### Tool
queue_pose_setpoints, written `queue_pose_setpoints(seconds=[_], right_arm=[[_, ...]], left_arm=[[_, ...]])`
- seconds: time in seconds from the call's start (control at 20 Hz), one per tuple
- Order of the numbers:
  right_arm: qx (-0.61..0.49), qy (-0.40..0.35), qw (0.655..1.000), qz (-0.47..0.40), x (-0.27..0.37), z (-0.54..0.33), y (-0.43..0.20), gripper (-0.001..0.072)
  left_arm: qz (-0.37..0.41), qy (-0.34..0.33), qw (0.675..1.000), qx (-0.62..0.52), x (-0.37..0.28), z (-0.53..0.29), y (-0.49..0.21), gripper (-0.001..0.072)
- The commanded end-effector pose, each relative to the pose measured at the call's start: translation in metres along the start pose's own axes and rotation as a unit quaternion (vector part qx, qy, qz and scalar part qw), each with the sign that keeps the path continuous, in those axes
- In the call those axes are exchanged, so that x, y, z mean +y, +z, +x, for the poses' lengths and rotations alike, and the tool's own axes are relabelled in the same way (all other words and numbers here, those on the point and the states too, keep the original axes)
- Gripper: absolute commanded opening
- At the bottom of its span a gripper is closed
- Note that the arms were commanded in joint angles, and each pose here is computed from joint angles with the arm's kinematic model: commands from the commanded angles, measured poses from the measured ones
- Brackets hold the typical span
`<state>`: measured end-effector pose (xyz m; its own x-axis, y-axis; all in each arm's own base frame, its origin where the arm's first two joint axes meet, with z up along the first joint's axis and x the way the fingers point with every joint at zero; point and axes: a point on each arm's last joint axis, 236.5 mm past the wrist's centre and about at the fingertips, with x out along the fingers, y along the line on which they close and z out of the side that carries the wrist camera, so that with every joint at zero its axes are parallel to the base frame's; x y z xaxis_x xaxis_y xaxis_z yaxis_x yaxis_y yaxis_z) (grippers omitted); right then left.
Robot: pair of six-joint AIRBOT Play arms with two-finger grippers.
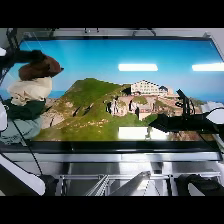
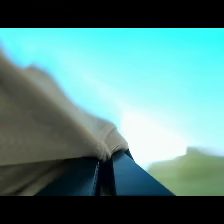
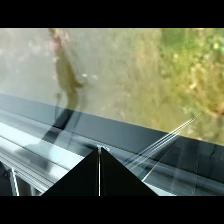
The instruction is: Fold the shirts.
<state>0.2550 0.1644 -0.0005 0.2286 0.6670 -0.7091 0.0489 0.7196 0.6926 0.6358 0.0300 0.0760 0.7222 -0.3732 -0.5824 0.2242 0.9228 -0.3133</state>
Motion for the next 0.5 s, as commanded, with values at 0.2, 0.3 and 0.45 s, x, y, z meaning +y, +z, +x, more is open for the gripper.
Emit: queue_pose_setpoints(seconds=[0.2,0.3,0.45], right_arm=[[0.000,0.000,1.000,0.000,0.000,0.000,0.000,0.0024],[0.000,0.000,1.000,0.000,0.000,0.000,0.000,0.0024],[0.000,0.000,1.000,0.000,0.000,0.000,0.000,0.0024]], left_arm=[[0.064,-0.403,0.908,-0.097,-0.356,-0.211,0.076,0.0029],[0.095,-0.428,0.893,-0.103,-0.402,-0.250,0.069,0.0029],[0.097,-0.416,0.903,-0.050,-0.422,-0.253,0.037,0.0029]])
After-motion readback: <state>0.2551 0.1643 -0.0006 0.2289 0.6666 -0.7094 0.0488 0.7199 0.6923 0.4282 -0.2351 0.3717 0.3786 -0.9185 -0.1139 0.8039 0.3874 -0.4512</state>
